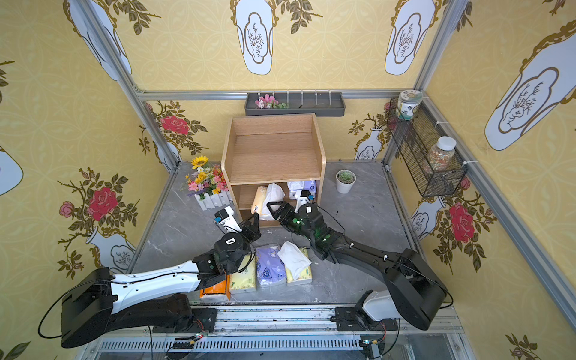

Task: Remove the tissue boxes from the shelf
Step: Pick up a box of tissues from the shelf.

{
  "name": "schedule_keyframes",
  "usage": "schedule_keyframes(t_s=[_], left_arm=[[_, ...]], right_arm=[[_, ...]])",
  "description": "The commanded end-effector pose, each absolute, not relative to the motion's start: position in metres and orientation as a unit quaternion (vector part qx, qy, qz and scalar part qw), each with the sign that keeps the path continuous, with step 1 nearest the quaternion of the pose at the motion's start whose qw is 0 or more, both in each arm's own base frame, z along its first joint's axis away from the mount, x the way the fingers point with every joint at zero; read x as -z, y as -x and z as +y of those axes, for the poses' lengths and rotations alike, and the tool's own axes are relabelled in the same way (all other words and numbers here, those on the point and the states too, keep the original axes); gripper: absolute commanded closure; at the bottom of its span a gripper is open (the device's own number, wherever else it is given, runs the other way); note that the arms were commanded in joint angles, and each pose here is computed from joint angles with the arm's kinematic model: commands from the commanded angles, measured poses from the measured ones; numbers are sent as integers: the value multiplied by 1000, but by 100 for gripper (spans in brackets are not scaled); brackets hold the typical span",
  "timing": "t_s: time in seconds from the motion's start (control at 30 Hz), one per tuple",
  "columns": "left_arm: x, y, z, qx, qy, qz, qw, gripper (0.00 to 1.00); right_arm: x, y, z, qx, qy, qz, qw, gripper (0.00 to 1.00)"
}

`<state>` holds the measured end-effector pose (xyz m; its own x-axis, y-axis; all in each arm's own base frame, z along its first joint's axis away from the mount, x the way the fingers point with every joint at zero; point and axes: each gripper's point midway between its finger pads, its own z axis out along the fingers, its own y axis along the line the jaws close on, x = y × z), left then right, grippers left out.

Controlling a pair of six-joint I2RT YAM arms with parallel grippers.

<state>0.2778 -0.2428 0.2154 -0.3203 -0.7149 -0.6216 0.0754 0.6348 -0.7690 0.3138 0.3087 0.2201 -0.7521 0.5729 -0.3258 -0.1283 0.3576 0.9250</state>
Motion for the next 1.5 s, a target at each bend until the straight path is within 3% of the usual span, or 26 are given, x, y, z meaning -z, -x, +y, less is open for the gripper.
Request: schedule_keyframes(t_s=[0.0,0.07,0.2,0.37,0.57,0.7,1.0,1.13,1.47], left_arm=[[-222,-277,-245,382,221,716,541,100],[-223,-277,-248,384,216,718,539,100],[-225,-275,-252,391,206,719,536,91],[-233,-271,-252,403,198,715,535,80],[-238,-264,-247,417,189,711,533,49],[-234,-255,-235,432,195,708,524,38],[-238,-234,-215,448,206,722,486,27],[-237,-231,-220,458,208,732,460,17],[-250,-226,-283,641,178,682,305,8]], right_arm=[[-249,-318,313,-585,-141,723,338,33],[-250,-318,313,-587,-141,722,338,39],[-252,-317,313,-590,-139,719,339,50],[-250,-316,311,-591,-142,719,337,56],[-258,-310,310,-588,-127,721,345,61],[-261,-302,305,-584,-122,724,346,64],[-245,-277,283,-536,-93,765,345,67],[-242,-262,275,-519,-47,784,339,67],[-246,-237,228,-511,-16,808,292,67]])
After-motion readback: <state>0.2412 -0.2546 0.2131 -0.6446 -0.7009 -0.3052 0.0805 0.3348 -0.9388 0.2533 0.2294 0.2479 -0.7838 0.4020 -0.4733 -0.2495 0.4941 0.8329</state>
